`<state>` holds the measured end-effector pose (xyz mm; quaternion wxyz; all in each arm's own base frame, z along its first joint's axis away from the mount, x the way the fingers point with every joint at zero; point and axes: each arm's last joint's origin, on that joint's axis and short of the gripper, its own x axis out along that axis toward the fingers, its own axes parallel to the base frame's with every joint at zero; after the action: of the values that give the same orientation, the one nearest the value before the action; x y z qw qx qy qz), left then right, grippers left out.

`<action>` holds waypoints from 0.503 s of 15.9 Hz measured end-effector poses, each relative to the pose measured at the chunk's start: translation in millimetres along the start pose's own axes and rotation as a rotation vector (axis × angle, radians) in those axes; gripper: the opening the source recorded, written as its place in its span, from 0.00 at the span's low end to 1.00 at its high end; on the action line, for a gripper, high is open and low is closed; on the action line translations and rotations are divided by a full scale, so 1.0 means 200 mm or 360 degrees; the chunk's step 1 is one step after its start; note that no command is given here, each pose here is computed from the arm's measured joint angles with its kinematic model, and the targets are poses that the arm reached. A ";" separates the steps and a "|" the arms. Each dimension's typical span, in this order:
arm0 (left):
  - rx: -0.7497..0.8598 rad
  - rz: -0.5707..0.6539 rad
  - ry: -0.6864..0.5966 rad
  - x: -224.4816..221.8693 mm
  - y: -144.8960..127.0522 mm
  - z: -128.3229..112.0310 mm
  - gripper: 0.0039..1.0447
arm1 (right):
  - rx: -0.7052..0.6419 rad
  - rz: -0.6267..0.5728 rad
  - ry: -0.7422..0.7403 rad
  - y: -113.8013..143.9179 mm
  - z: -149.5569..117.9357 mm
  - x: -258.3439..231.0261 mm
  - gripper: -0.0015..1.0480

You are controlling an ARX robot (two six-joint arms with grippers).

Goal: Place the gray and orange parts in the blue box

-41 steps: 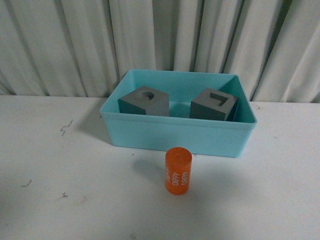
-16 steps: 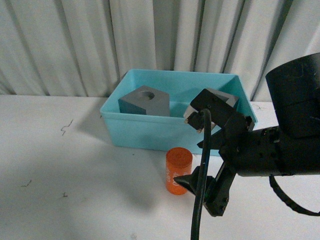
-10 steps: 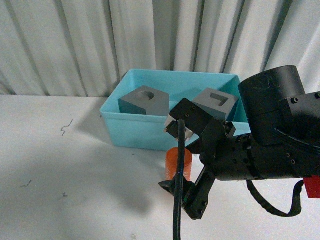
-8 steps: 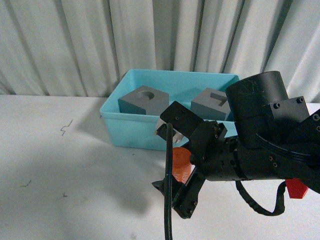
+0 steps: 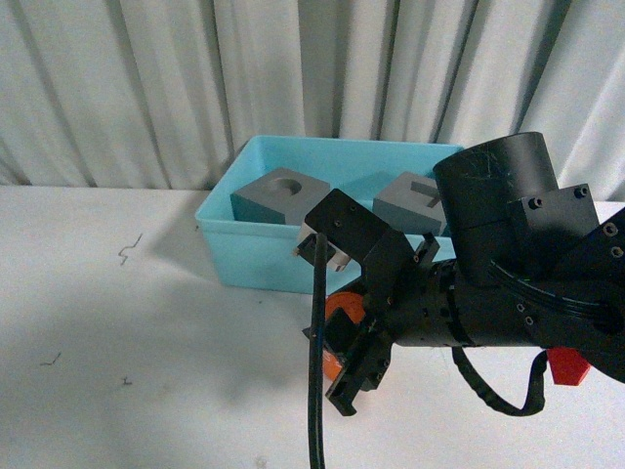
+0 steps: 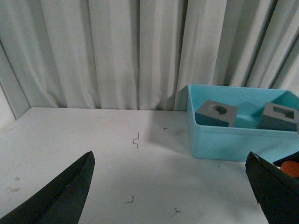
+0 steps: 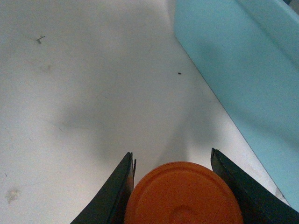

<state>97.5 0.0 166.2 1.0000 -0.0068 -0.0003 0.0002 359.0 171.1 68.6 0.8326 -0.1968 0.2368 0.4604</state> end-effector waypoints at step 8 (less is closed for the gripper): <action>0.0000 0.0000 0.0000 0.00 0.00 0.00 0.94 | 0.0180 -0.0483 -0.0730 -0.24 0.57 -0.69 0.44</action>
<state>97.5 0.0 166.2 1.0000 -0.0068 -0.0003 0.0002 360.1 117.2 244.4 0.9336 -0.0738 0.0353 0.3489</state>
